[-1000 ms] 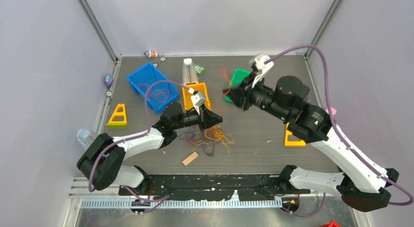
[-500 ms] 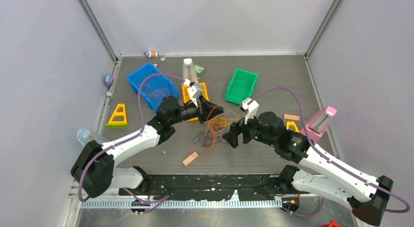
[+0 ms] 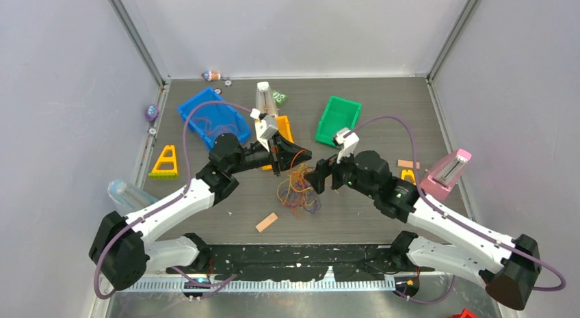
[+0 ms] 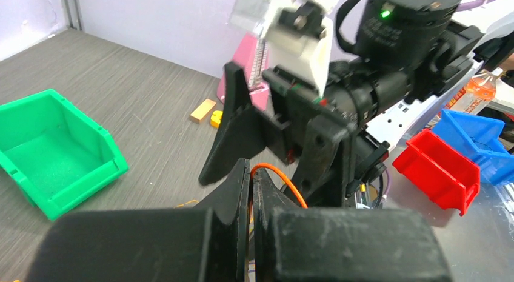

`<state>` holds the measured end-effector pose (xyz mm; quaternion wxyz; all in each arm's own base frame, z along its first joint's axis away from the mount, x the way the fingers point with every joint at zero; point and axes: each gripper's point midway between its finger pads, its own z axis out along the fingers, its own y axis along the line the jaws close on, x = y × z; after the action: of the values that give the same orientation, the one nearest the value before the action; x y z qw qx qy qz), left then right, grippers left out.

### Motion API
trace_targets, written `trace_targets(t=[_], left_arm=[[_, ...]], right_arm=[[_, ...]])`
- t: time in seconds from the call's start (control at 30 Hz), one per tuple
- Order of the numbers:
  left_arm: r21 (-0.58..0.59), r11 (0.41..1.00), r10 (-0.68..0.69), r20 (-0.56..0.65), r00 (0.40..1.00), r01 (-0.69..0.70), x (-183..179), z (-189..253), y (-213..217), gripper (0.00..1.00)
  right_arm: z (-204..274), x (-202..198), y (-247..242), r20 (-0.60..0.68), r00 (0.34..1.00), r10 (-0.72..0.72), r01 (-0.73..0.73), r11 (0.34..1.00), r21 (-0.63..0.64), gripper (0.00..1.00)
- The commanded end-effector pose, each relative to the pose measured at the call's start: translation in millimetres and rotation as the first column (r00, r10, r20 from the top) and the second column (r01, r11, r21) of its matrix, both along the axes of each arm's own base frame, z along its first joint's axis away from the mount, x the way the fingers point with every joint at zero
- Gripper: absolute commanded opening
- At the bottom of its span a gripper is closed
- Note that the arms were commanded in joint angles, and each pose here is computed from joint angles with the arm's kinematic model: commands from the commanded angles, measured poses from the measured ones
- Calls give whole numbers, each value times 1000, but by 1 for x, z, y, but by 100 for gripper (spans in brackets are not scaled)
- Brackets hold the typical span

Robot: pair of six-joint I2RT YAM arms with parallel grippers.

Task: Untangle the cables

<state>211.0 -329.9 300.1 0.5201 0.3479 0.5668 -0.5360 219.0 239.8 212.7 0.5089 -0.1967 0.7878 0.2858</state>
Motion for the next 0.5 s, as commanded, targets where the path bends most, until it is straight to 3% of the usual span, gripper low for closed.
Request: trace_targets(t=[0.0, 0.07, 0.27, 0.47], left_arm=[[-58, 998, -33, 92, 995, 38, -11, 38, 3, 0], [-74, 997, -30, 102, 994, 37, -12, 45, 4, 0], [-45, 996, 78, 102, 992, -74, 1, 56, 15, 0], [-72, 965, 259, 122, 958, -252, 23, 81, 49, 0]], right_arm=[[10, -9, 40, 9, 984, 177, -177, 978, 108, 93], [-2, -10, 48, -23, 979, 203, -200, 973, 112, 87], [-24, -11, 44, -67, 984, 163, -152, 978, 144, 38], [-50, -2, 7, -86, 996, -19, 25, 997, 75, 26]])
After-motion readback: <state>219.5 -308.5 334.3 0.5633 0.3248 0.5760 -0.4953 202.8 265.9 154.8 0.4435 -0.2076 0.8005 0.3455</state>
